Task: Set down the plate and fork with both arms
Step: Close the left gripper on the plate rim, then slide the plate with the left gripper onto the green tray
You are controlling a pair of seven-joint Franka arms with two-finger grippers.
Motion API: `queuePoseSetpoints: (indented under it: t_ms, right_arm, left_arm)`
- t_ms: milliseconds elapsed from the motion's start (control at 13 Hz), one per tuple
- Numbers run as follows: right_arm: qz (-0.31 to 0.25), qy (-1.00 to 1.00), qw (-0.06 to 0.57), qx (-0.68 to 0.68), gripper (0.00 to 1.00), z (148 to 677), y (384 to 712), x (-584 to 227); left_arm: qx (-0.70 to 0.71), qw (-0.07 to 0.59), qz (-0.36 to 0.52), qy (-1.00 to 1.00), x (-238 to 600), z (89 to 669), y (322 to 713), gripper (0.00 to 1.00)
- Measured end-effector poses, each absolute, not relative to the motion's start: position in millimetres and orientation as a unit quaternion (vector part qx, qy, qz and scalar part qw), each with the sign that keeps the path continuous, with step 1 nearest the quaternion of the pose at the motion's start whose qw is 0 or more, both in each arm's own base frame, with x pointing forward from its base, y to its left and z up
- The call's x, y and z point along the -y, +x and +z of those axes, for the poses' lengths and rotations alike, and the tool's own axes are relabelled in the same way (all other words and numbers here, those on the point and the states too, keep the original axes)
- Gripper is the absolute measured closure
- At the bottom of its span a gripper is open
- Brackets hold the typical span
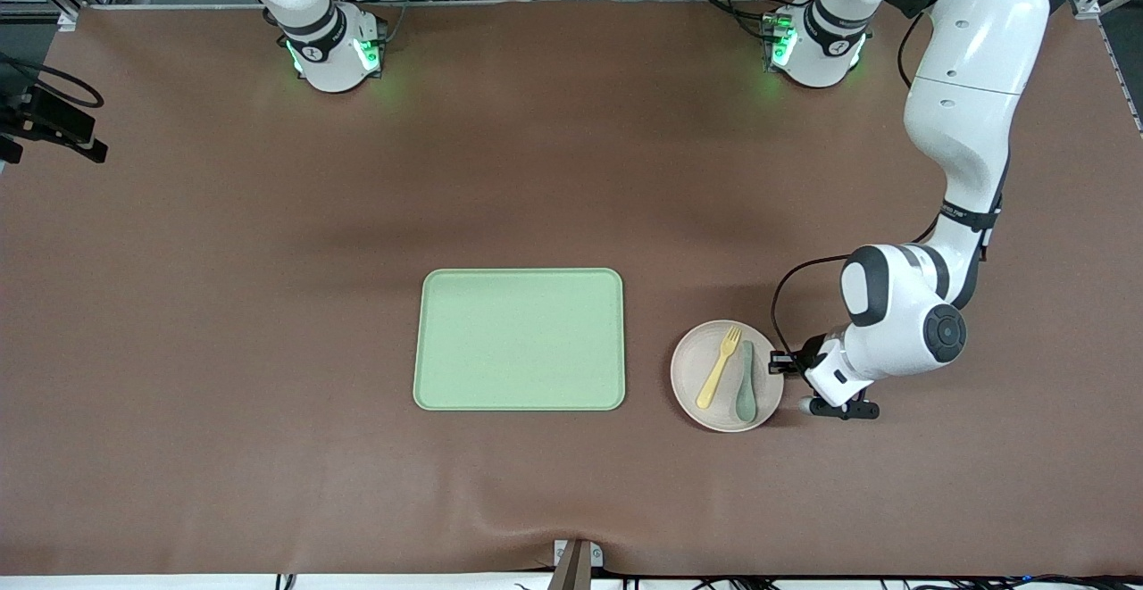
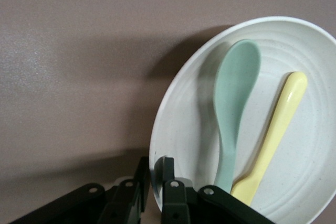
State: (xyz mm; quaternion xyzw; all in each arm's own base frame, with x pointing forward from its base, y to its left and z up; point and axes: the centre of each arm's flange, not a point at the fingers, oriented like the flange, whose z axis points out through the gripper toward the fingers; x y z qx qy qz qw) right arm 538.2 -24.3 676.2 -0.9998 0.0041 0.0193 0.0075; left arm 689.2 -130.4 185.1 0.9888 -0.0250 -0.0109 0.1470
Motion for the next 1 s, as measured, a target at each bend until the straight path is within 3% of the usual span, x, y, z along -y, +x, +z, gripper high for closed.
queuePoseSetpoints:
  t_ms: [153,997]
  right_arm:
    - [0.02,-1.0,0.008,-0.002,0.0,676,538,22]
    - [0.02,-1.0,0.008,0.002,0.0,676,539,18]
  left_arm:
    - [0.026,0.15,-0.005,0.988,132,190,693,0.95]
    - [0.014,0.18,0.01,0.984,144,211,702,0.95]
